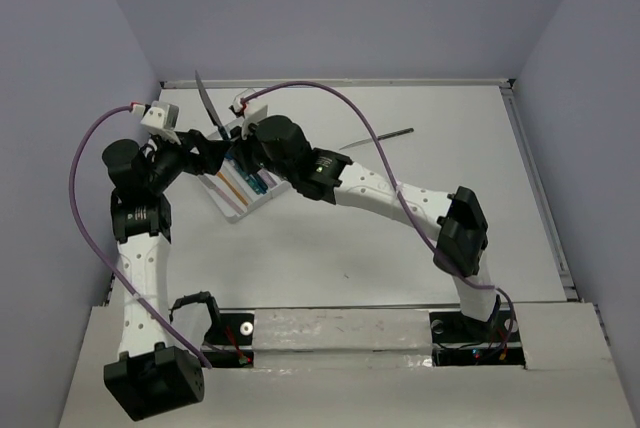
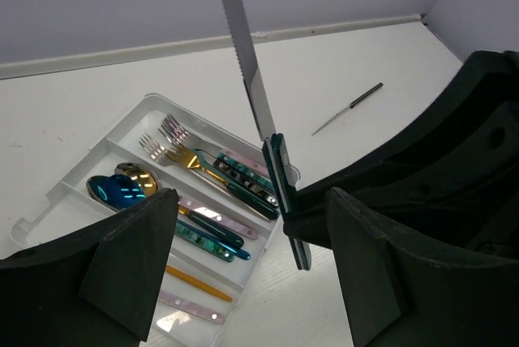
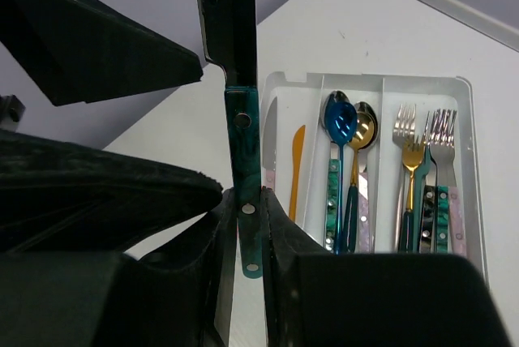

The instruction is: Sort the eating utensils into containers

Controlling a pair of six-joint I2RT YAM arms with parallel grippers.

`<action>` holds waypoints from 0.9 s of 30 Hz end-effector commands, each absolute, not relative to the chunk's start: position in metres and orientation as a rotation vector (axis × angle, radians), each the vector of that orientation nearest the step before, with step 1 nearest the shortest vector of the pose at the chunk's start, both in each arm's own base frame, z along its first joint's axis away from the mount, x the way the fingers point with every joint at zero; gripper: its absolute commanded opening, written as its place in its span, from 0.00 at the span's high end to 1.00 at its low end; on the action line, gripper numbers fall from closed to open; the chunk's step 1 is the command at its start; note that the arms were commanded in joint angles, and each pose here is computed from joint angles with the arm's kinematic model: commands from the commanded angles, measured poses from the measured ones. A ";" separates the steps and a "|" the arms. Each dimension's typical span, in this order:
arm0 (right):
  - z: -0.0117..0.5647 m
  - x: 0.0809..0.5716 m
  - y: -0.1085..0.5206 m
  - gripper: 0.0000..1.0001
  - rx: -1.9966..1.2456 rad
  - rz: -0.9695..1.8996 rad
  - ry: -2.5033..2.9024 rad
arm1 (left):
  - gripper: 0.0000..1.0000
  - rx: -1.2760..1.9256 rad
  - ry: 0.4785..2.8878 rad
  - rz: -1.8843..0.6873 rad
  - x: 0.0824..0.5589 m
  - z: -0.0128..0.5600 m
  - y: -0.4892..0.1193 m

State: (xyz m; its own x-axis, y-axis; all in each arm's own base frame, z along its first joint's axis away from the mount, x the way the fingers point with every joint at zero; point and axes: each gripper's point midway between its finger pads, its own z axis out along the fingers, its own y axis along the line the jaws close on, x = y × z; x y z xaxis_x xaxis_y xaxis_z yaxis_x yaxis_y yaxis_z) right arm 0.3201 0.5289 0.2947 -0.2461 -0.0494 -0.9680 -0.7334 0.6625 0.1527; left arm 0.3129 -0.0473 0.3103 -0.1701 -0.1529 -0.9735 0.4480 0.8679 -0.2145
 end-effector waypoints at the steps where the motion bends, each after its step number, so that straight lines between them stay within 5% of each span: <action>1: 0.342 0.309 0.547 1.00 -0.620 0.835 1.592 | 0.18 0.190 1.631 -0.567 0.320 0.314 -0.048; 8: 0.340 0.294 0.561 1.00 -0.659 0.891 1.587 | 0.38 0.158 1.624 -0.586 0.322 0.313 -0.048; 13: 0.333 0.294 0.566 1.00 -0.672 0.902 1.597 | 0.42 0.160 1.630 -0.617 0.321 0.306 -0.052; 16: 0.332 0.294 0.567 1.00 -0.672 0.903 1.599 | 0.54 0.159 1.630 -0.613 0.321 0.305 -0.051; 19: 0.333 0.295 0.565 1.00 -0.666 0.894 1.598 | 0.86 0.134 1.642 -0.593 0.323 0.301 -0.047; 23: 0.324 0.299 0.562 1.00 -0.673 0.851 1.611 | 1.00 0.080 1.663 -0.554 0.329 0.293 -0.038; 24: 0.319 0.300 0.560 0.98 -0.676 0.831 1.629 | 1.00 0.056 1.678 -0.547 0.332 0.288 -0.034; 25: 0.314 0.300 0.558 0.85 -0.682 0.816 1.641 | 1.00 0.027 1.688 -0.530 0.336 0.284 -0.030; 26: 0.316 0.306 0.549 0.52 -0.667 0.794 1.650 | 1.00 0.002 1.702 -0.536 0.339 0.279 -0.028; 27: 0.314 0.306 0.545 0.42 -0.663 0.784 1.656 | 1.00 -0.022 1.718 -0.544 0.342 0.273 -0.026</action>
State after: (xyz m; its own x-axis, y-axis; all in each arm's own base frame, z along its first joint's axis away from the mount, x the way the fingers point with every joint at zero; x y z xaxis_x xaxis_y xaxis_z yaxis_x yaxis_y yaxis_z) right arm 0.3032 0.5565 0.2750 -0.2666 -0.0837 -0.9602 -0.7833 0.5992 0.1652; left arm 0.3254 -0.0456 0.2892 -0.2236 -0.2765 -0.9347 0.3842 0.8563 -0.3452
